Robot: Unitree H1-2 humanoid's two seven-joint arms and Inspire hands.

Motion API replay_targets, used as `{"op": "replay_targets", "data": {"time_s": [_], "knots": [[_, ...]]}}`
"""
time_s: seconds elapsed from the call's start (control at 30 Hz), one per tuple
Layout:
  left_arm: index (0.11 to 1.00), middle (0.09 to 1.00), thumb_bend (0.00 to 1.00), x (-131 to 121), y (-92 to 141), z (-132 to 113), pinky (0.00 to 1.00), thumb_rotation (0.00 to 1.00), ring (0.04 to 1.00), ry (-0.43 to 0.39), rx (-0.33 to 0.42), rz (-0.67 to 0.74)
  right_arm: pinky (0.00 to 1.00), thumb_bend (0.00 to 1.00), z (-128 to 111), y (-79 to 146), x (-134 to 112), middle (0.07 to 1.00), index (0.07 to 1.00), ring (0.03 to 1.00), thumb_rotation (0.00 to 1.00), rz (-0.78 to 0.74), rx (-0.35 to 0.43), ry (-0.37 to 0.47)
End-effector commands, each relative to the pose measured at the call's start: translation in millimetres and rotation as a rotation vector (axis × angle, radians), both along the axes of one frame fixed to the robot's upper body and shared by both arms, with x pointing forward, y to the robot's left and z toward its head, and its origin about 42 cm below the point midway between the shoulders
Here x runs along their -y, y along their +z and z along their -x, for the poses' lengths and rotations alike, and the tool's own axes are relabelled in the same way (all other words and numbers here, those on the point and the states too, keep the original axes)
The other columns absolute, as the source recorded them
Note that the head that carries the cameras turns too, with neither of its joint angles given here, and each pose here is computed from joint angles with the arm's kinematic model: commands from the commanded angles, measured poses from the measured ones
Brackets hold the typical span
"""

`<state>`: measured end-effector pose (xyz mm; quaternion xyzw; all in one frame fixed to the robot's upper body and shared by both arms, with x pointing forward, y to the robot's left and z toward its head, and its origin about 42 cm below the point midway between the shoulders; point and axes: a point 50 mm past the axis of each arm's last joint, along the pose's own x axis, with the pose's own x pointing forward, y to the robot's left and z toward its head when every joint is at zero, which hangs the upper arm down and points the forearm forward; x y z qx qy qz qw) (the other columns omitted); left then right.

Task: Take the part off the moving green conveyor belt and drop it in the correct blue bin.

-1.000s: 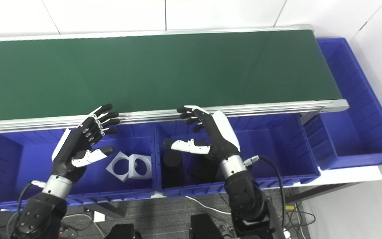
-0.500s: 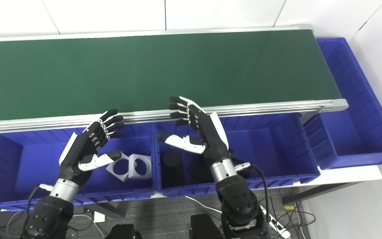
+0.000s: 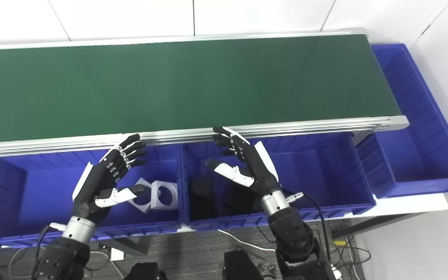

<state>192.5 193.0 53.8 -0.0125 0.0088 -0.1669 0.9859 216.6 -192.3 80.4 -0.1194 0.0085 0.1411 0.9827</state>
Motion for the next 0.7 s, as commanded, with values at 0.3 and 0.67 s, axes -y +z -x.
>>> {"op": "replay_targets", "data": {"time_s": [0.3, 0.67], "knots": [[0.862, 0.837, 0.92, 7.3, 5.4, 1.5, 0.76, 0.34, 0.812, 0.021, 0.055, 0.025, 0.70, 0.71, 7.7, 15.1, -3.7, 0.793, 0.814, 0.779, 0.64, -0.034, 0.146, -0.003], [0.859, 0.837, 0.92, 9.5, 2.6, -0.8, 0.77, 0.35, 0.817, 0.043, 0.066, 0.023, 0.70, 0.75, 15.5, 15.5, -10.7, 0.798, 0.828, 0.782, 0.60, -0.047, 0.159, 0.009]]}}
